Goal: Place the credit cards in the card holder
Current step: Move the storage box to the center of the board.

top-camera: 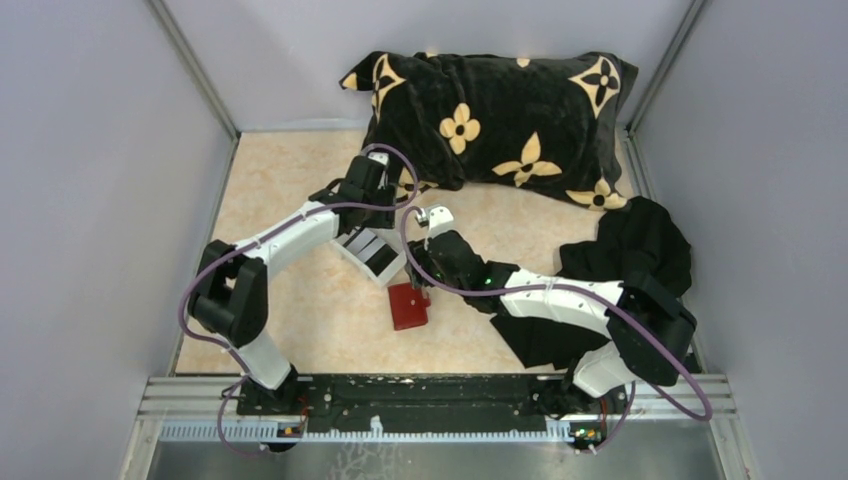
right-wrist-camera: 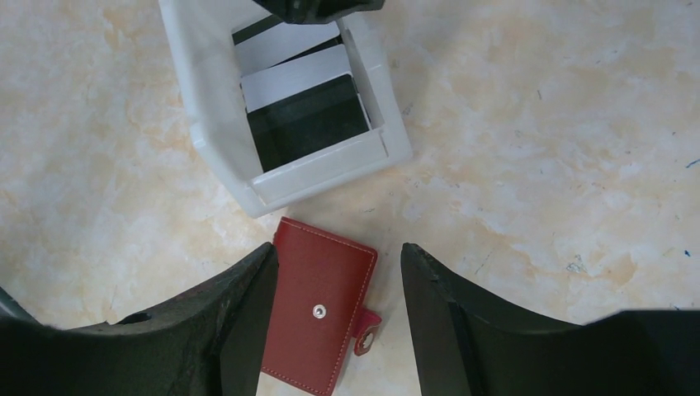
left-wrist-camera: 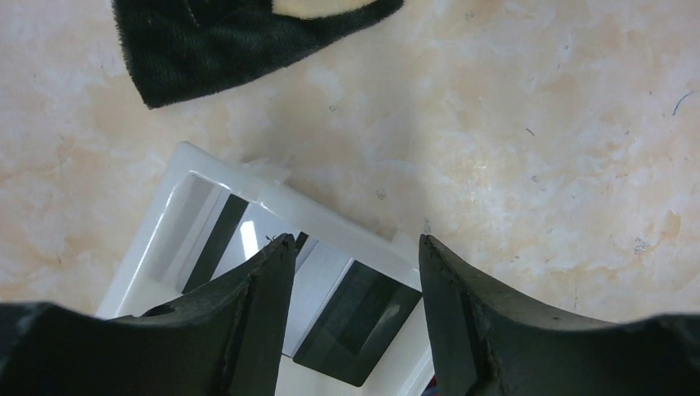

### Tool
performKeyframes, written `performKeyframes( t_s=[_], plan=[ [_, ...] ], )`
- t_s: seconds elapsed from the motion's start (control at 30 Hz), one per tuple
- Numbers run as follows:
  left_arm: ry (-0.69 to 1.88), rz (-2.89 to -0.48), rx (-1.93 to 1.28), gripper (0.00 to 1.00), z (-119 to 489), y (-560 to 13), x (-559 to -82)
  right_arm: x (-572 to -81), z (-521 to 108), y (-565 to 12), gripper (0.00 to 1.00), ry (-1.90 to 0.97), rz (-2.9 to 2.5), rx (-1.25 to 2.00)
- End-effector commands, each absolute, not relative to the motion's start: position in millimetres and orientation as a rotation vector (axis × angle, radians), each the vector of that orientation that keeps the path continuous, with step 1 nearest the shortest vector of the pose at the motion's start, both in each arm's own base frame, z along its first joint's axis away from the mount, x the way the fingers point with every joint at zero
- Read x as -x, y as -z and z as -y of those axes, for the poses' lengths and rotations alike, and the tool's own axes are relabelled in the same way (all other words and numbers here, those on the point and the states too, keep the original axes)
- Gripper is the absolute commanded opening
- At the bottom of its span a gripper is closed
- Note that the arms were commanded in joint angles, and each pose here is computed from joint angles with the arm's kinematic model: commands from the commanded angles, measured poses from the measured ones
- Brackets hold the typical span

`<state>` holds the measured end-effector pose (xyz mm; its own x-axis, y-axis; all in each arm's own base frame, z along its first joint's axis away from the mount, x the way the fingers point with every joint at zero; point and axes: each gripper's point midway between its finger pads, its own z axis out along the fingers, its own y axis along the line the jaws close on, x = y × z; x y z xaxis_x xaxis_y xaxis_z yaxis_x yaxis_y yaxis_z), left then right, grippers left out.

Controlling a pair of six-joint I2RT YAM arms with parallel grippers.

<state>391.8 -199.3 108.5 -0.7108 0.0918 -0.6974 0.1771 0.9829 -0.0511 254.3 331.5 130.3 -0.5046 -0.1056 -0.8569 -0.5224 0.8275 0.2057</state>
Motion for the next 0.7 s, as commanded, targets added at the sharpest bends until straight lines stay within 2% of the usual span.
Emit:
performKeyframes(
  t_s=[0.0,0.23,0.67],
  plan=[
    [0.231,-2.392,-0.198,0.64,195.5,-121.2,-392.3,-274.4,-334.9,-160.5,0.57,-0.58,-1.969,0.39],
    [0.288,-2.423,-0.167,0.66,187.5,-128.1,-382.4,-276.2,-334.7,-156.0,0.57,-0.576,-1.979,0.386],
    [0.32,-2.649,-0.148,0.66,176.2,-81.5,-374.2,-280.8,-331.5,-154.1,0.57,-0.579,-1.981,0.369]
  ],
)
